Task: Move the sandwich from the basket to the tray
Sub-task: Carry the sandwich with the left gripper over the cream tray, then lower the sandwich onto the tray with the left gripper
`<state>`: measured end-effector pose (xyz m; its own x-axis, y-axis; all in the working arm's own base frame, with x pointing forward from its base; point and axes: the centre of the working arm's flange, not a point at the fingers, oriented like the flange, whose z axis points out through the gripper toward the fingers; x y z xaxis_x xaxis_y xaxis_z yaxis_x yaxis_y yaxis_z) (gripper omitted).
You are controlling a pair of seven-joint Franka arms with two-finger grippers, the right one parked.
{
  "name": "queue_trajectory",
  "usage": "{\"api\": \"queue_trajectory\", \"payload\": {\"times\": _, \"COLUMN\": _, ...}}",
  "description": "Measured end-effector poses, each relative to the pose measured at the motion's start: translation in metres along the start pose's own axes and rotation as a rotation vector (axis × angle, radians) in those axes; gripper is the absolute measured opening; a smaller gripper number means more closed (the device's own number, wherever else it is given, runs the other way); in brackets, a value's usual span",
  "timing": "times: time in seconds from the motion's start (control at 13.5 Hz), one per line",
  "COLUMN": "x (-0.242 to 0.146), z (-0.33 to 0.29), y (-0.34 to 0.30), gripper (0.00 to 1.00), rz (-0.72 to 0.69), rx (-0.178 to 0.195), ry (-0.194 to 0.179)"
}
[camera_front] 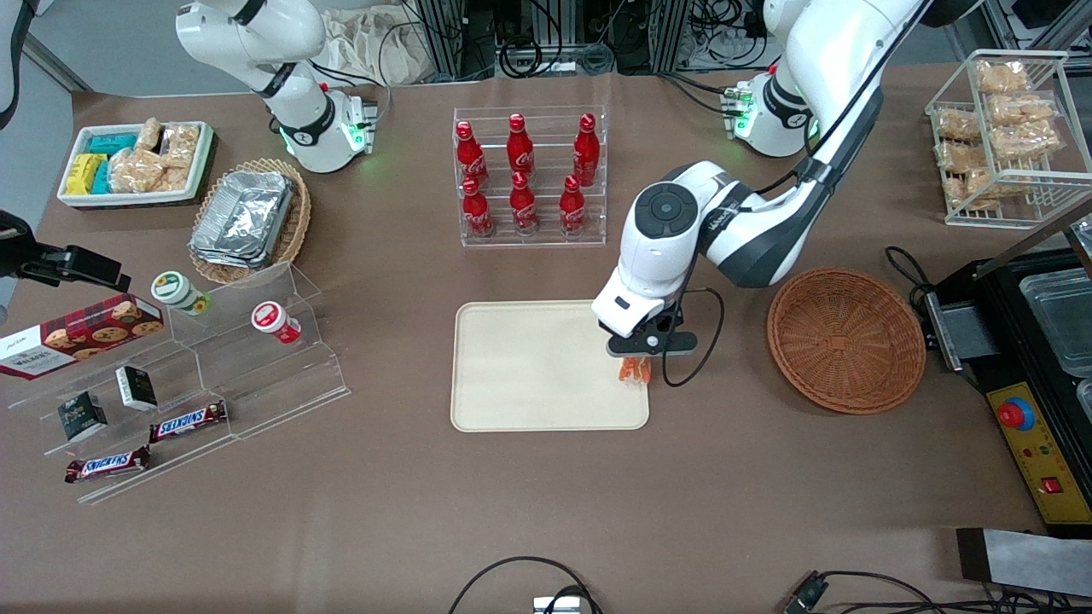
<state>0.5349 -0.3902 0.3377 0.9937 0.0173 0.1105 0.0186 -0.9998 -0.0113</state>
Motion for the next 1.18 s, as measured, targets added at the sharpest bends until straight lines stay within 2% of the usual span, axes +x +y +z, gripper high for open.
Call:
{"api": "queue_trajectory", "payload": {"times": 0.15, "x": -0.012, "z": 0.012, "y": 0.02, "gripper": 0.15, "rz": -0.002, "rx": -0.013, "ry": 0.015}}
{"api": "queue_trajectory", "payload": {"times": 0.44, "x": -0.022, "z": 0.028, "y": 0.033, "gripper": 0.15, "rz": 0.004, "rx": -0.022, "ry": -0.001}}
{"api": "queue_trajectory", "payload": {"times": 0.67, "x": -0.017, "z": 0.043, "y": 0.033, "gripper": 0.15, "rz": 0.008, "rx": 0.008, "ry": 0.027}}
{"api": "queue_trajectory", "payload": {"times": 0.81, "x": -0.018, "z": 0.059, "y": 0.034, "gripper": 0.15, "rz": 0.008, "rx": 0.027, "ry": 0.03}}
{"api": "queue_trajectory", "payload": {"times": 1.18, "x": -0.012, "z": 0.077, "y": 0.04, "gripper": 0.15, "rz": 0.004, "rx": 0.015, "ry": 0.017}}
